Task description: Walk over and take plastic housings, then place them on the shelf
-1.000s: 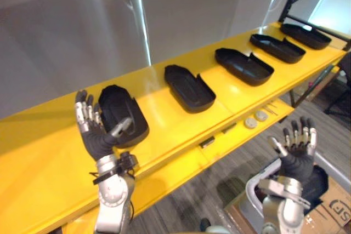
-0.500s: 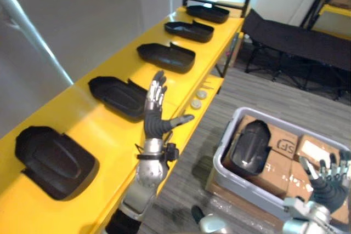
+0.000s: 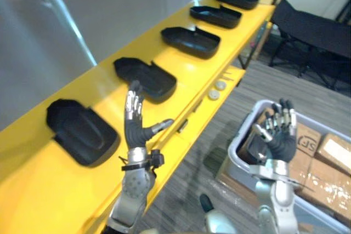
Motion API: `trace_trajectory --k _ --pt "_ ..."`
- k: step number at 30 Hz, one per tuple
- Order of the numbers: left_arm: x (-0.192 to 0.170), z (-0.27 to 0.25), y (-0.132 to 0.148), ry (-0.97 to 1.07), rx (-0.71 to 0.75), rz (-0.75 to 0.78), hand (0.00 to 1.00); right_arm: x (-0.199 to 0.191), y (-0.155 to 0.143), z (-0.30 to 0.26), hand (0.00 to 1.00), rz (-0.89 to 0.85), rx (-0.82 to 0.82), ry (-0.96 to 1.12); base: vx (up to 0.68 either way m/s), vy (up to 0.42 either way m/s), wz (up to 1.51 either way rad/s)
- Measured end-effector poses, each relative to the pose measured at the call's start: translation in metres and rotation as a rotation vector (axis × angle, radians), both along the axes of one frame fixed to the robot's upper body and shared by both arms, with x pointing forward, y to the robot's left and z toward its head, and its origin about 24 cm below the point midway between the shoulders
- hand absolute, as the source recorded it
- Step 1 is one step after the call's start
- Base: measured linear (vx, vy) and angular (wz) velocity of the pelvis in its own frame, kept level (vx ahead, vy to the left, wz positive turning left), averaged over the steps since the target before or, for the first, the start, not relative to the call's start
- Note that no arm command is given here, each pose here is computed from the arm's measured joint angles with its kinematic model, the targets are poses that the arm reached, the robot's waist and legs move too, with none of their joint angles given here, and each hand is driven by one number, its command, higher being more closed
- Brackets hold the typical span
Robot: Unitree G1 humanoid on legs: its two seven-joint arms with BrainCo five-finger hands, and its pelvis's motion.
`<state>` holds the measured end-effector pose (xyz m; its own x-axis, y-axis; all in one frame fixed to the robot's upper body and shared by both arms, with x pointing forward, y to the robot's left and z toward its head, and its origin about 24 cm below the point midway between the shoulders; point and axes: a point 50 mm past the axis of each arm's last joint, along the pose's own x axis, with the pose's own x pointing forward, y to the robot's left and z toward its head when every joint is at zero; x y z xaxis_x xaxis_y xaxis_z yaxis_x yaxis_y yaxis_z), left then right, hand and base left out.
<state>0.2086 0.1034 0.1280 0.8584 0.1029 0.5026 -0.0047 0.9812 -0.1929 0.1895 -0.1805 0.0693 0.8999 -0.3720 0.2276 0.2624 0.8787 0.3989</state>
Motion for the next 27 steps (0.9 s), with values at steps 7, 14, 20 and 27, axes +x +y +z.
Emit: trace_trajectory --k 7,14,20,27 --pt "-0.001 -0.008 0.006 0.043 0.010 0.036 0.00 -0.007 0.009 -0.004 0.00 0.067 0.001 -0.008 -0.23 0.018 -1.14" --pt "0.001 -0.028 0.044 0.155 0.048 0.205 0.00 0.028 0.028 -0.020 0.00 0.140 0.001 0.037 -0.05 -0.151 -0.85" --pt "-0.006 -0.049 0.069 0.275 -0.017 0.281 0.00 0.035 0.043 -0.022 0.00 0.188 -0.033 0.079 -0.01 -0.239 -0.61" --pt "0.001 -0.068 0.044 0.363 -0.124 0.195 0.00 0.026 0.008 -0.039 0.00 0.138 -0.118 0.227 -0.10 -0.109 -0.49"
